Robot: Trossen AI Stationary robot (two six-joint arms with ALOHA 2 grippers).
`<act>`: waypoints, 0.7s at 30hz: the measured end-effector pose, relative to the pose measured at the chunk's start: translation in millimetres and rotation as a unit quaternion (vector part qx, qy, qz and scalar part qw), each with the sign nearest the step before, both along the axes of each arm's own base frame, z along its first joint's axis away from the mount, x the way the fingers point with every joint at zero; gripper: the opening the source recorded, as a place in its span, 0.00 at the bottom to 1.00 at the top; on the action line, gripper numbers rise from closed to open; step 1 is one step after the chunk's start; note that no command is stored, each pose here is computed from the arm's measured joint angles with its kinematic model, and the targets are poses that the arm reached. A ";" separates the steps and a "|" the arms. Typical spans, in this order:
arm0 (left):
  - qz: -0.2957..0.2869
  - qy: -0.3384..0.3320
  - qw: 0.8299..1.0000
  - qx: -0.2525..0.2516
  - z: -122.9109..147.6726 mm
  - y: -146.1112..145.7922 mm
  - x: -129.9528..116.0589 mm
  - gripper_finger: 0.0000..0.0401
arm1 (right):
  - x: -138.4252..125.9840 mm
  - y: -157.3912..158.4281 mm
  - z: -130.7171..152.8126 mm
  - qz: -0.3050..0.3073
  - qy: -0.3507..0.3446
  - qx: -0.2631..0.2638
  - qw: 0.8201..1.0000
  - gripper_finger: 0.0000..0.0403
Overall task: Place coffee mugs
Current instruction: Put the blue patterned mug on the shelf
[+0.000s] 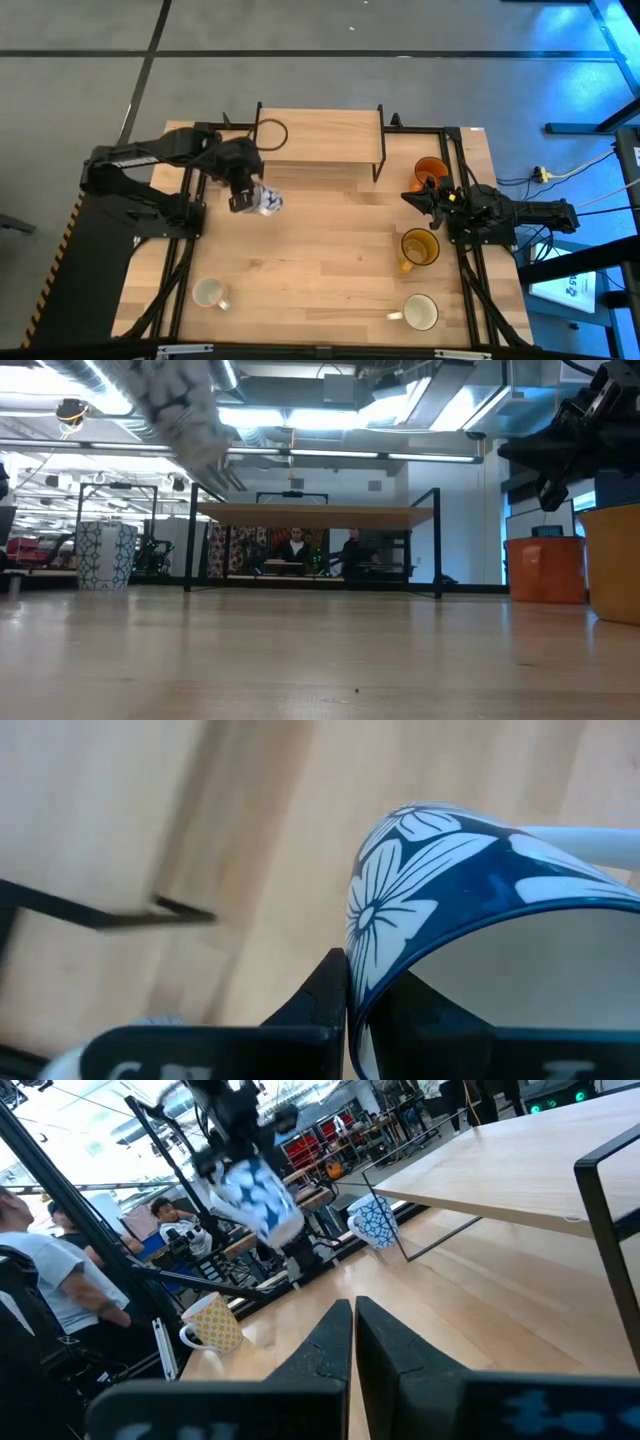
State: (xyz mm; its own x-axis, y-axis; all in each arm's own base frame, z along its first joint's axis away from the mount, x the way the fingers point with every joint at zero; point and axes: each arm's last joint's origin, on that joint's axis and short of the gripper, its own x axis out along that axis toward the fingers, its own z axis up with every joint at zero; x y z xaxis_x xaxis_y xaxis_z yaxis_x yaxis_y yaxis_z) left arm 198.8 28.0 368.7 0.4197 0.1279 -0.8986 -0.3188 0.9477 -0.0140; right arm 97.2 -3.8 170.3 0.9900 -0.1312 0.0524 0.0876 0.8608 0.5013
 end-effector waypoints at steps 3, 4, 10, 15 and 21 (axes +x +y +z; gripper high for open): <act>0.007 -0.010 0.999 0.032 20.2 2.6 3.8 0.04 | 0.0 0.0 0.0 0.000 0.000 0.000 1.000 0.01; 0.006 -0.008 0.999 0.045 25.7 4.7 6.3 0.04 | 0.0 0.0 0.0 0.000 0.000 0.000 1.000 0.01; 0.024 0.044 0.996 0.070 44.8 36.6 22.1 0.04 | 0.0 0.0 0.0 0.001 -0.002 0.012 1.000 0.01; 0.039 0.090 0.992 0.076 48.7 79.1 34.2 0.04 | 0.0 0.3 -0.1 0.005 -0.001 0.014 1.000 0.01; 0.075 0.143 0.979 0.125 43.0 139.7 46.9 0.04 | 0.0 0.3 -0.6 0.006 0.002 0.015 1.000 0.01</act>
State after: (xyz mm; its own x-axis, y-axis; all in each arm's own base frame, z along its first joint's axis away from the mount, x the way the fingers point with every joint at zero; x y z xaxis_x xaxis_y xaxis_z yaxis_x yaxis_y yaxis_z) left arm 245.7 167.7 411.7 0.1157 0.3991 -0.9096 -0.4112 0.8528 0.3219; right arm 97.2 -3.5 169.7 0.9916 -0.1209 0.0454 0.0791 0.8465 0.5264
